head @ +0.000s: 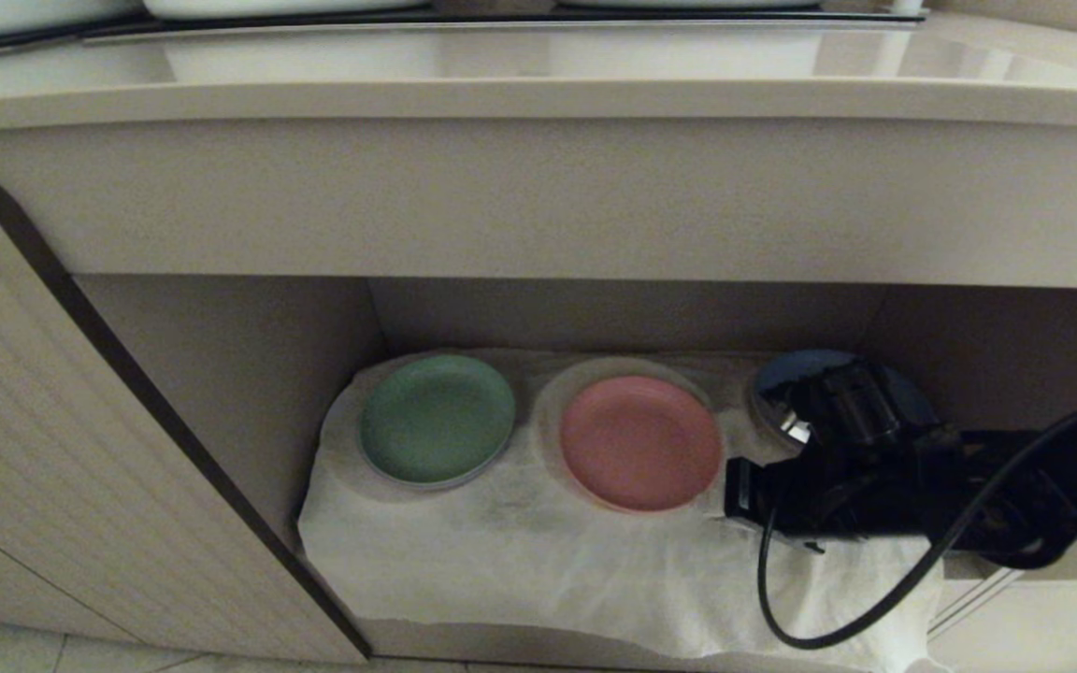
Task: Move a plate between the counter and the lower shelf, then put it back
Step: Pick up the plate in the cupboard
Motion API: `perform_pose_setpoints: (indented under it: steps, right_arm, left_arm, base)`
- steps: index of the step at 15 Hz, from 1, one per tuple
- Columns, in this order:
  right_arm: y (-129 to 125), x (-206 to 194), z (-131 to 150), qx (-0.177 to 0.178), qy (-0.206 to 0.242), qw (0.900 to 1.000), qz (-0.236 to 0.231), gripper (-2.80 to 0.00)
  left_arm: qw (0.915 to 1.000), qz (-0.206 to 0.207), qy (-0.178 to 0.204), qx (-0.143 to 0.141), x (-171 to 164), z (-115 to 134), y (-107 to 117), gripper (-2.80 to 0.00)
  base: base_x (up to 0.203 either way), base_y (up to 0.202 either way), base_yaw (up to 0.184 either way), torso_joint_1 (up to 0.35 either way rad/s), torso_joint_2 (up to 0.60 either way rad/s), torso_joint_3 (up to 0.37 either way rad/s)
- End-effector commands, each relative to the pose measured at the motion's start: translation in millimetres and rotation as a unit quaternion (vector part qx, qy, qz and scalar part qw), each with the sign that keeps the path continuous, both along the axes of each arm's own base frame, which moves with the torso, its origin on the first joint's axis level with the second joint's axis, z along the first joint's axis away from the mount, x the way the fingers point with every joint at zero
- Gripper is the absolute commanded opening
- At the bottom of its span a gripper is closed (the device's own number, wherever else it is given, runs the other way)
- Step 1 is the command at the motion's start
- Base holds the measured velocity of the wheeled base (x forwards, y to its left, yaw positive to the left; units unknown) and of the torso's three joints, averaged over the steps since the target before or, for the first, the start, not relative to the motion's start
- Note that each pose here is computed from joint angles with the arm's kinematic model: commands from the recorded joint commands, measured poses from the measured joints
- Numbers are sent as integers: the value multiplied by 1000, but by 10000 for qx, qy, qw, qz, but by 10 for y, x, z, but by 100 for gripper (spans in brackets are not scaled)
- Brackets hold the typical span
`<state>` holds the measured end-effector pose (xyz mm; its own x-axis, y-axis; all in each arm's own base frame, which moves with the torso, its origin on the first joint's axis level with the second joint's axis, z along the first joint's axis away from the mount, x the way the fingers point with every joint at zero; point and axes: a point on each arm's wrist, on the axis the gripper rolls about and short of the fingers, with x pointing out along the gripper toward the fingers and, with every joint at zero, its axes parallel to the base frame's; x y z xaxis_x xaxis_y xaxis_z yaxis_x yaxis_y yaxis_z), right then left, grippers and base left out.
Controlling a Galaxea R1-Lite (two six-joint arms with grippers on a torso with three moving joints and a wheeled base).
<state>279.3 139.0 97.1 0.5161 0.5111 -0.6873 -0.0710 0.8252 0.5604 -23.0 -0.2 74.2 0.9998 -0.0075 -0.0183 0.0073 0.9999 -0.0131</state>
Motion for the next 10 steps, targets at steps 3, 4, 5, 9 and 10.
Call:
perform_pose_setpoints:
  steps: [3,4,5,9,10]
  right_arm:
    - [49,98,-31,30,0,10000,-11,0]
    - [55,113,-27,71,17,10000,-66,0]
    - [64,144,-14,120,22,9998,-141,0]
    - [91,231,-53,111,91,9989,-446,0]
    - [98,250,-54,116,73,9989,-452,0]
  left_arm:
    - [10000,-1,1,-4,0,-1,0,-280]
    - [10000,-1,1,-4,0,-1,0,-280]
    - [10000,-1,1,-4,0,-1,0,-280]
    - [10000,-1,1,-4,0,-1,0,-280]
    - [10000,-1,1,-4,0,-1,0,-280]
  base:
    - [0,0,0,0,0,0]
    - [0,0,0,0,0,0]
    - [0,0,0,0,0,0]
    - [0,0,0,0,0,0]
    - [0,0,0,0,0,0]
